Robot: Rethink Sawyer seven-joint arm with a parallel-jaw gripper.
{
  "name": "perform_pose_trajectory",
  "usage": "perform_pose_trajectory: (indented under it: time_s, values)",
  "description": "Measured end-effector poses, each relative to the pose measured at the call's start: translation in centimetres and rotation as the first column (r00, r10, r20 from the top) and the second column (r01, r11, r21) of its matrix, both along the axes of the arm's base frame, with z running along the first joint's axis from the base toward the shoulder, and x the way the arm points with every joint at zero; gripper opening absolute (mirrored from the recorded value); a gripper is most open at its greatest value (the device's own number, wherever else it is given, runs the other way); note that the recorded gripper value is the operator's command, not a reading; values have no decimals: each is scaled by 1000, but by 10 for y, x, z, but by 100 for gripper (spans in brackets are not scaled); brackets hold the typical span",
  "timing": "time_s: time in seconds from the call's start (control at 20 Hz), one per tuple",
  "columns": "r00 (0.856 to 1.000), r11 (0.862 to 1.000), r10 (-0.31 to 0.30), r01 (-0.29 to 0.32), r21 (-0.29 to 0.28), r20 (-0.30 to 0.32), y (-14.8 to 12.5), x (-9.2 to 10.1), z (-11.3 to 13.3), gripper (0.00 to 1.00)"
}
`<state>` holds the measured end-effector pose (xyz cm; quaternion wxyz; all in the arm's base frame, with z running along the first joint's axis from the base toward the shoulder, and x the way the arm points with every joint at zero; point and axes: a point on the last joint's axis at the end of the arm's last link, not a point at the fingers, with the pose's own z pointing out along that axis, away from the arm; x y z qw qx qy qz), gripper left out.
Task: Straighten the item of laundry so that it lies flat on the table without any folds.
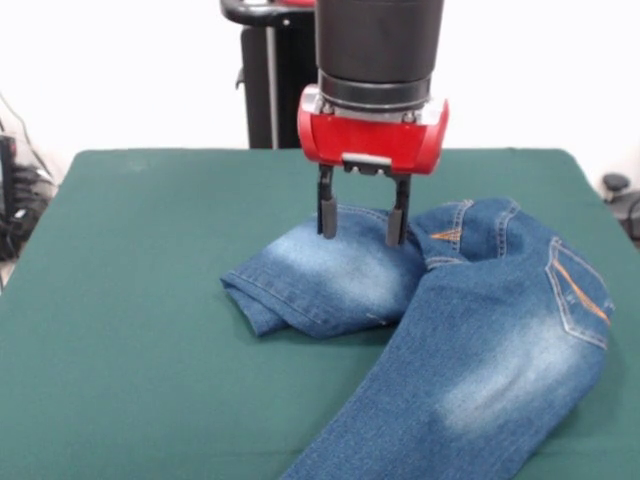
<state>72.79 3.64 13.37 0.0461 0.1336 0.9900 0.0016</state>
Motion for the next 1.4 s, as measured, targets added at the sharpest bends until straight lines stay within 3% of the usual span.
perform_pose_trajectory:
  time_s: [0.55,0.85,1.1,1.4]
  values:
    - [1000,1000,-5,5,5,-24,8,-26,17,100]
    - [1000,1000,-9,9,2,-20,6,-31,15,100]
    - [997,1000,-20,20,-4,71,-2,-24,-2,100]
    - [983,999,-39,41,-9,179,-16,-17,-38,100]
